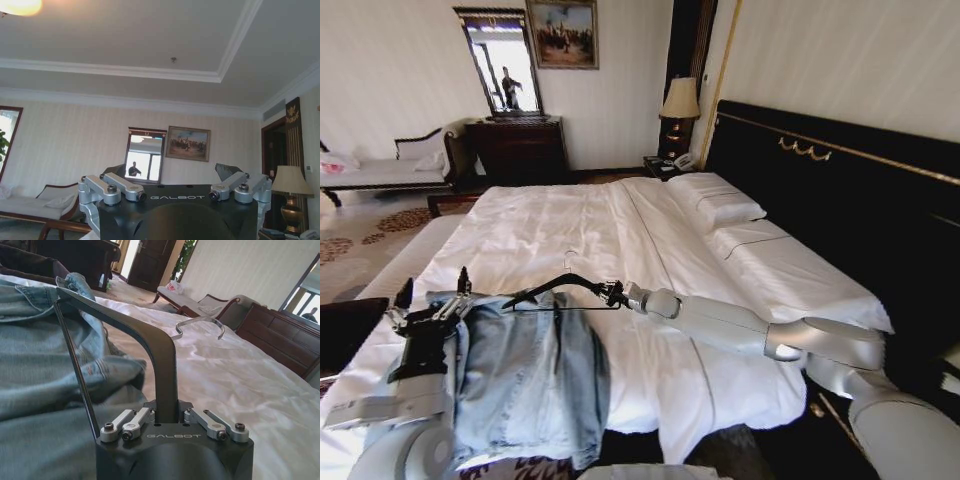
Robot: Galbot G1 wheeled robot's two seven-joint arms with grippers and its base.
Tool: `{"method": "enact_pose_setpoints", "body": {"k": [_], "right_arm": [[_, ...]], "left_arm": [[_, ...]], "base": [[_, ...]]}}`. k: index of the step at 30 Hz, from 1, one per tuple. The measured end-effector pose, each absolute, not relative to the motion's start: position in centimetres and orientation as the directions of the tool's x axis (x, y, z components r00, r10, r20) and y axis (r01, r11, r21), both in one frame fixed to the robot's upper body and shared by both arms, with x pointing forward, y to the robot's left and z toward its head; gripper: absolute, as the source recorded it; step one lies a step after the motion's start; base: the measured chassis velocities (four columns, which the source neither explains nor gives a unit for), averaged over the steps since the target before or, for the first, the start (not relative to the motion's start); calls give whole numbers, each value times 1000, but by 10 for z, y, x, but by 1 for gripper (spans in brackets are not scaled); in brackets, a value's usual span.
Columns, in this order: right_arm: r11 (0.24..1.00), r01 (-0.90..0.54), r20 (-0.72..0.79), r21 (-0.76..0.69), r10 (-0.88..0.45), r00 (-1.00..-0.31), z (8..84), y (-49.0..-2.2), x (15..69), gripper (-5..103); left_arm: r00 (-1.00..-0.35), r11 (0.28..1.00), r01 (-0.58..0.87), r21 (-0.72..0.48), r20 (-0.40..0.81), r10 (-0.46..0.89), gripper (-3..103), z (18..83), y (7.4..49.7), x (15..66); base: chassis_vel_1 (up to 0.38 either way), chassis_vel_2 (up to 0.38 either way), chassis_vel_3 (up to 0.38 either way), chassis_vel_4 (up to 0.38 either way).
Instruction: Pick up the clothes from the bed and hang them on the clothes hanger.
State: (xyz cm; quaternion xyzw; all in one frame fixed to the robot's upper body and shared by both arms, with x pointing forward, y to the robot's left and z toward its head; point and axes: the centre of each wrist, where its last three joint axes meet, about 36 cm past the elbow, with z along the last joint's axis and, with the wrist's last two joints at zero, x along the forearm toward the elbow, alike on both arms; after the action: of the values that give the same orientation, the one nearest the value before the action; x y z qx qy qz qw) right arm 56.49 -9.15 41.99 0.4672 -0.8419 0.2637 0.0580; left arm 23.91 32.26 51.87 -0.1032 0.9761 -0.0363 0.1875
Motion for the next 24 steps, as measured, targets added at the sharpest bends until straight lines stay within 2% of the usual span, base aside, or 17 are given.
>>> {"method": "enact_pose_setpoints", "body": {"k": [11,24], "right_arm": [[417,-824,340,-383,-766,-546,418,-76,565,20],[420,-823,333,-383,-768,-547,416,-62,566,20]], "left_arm": [[-906,975,-199,-102,-359,-223,100,519,327,237],[-903,973,-209,-100,-363,-231,100,521,328,233]], "base": [[165,177,-155,-158],[80,107,-89,-110]]}}
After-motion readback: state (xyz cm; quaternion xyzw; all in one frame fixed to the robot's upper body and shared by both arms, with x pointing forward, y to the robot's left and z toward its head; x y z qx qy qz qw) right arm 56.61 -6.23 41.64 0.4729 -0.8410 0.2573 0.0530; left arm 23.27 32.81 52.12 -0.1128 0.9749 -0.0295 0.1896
